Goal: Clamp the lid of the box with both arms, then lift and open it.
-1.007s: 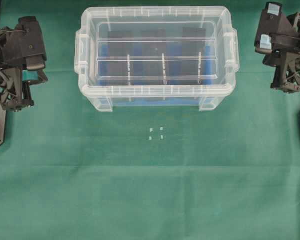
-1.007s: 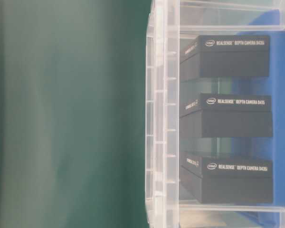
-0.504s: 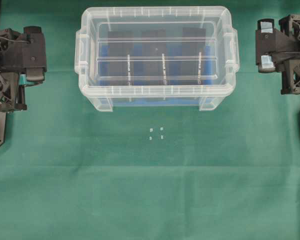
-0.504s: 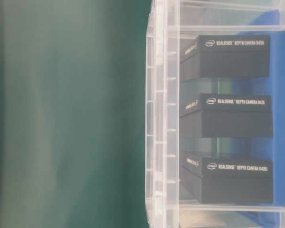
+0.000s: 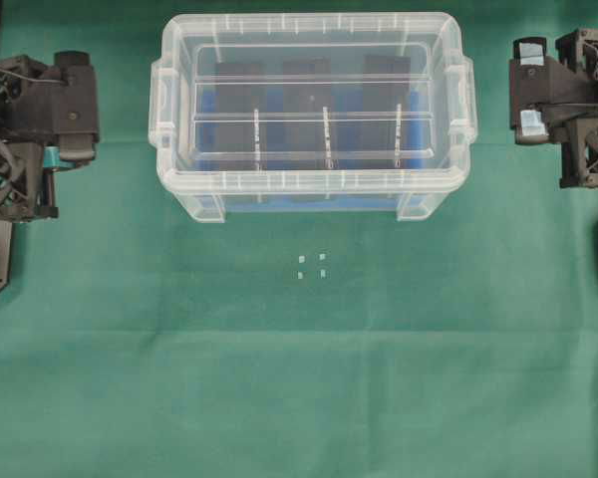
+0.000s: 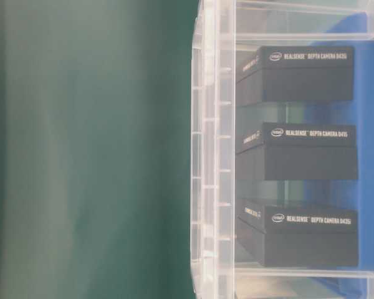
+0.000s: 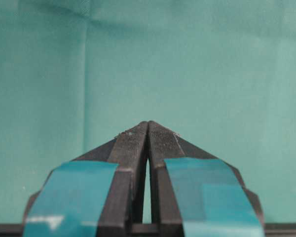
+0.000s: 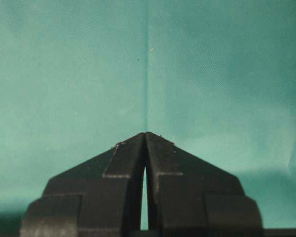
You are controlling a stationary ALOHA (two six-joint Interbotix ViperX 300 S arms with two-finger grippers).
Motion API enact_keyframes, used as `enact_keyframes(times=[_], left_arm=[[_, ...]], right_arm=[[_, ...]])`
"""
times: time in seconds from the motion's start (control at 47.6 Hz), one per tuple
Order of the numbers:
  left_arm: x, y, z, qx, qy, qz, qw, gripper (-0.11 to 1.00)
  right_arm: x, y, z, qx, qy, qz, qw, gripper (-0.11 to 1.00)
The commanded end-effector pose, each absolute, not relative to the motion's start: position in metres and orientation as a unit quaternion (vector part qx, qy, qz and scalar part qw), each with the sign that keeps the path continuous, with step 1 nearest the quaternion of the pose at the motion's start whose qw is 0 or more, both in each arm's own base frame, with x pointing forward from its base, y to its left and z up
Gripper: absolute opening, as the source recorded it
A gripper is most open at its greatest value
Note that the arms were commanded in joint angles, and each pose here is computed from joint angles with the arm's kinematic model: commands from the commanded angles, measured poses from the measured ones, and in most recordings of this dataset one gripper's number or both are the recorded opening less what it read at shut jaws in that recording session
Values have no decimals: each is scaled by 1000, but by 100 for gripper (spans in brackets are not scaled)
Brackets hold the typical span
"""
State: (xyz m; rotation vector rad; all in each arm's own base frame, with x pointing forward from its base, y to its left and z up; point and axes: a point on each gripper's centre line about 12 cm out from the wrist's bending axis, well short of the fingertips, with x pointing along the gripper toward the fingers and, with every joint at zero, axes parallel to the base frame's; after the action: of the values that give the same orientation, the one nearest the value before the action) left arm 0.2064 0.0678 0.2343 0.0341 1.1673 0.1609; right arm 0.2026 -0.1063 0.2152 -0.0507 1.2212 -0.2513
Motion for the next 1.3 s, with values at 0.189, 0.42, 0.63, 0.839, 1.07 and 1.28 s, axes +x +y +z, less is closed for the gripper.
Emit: enact_keyframes(times=[0.189,0.42,0.63,0.839,1.07,1.28], left_arm=[[233,79,244,29,546,75,834,0],[258,94,243,41,557,69,826,0],[281,102,240,55,551,61,831,0],[287,102,238,56,550,58,831,0],[286,98,237,57,550,54,832,0],[289,95,238,59,547,51,833,0]], right_arm=[[226,-113,227,-35,545,-119,829,0],[249,-118,225,-44,541,-109,833,0],[268,-119,226,-55,530,-101,840,0],[282,-116,225,-62,530,-89,841,0],[285,-116,226,-63,526,-89,844,0],[286,-113,226,-65,525,-85,844,0]])
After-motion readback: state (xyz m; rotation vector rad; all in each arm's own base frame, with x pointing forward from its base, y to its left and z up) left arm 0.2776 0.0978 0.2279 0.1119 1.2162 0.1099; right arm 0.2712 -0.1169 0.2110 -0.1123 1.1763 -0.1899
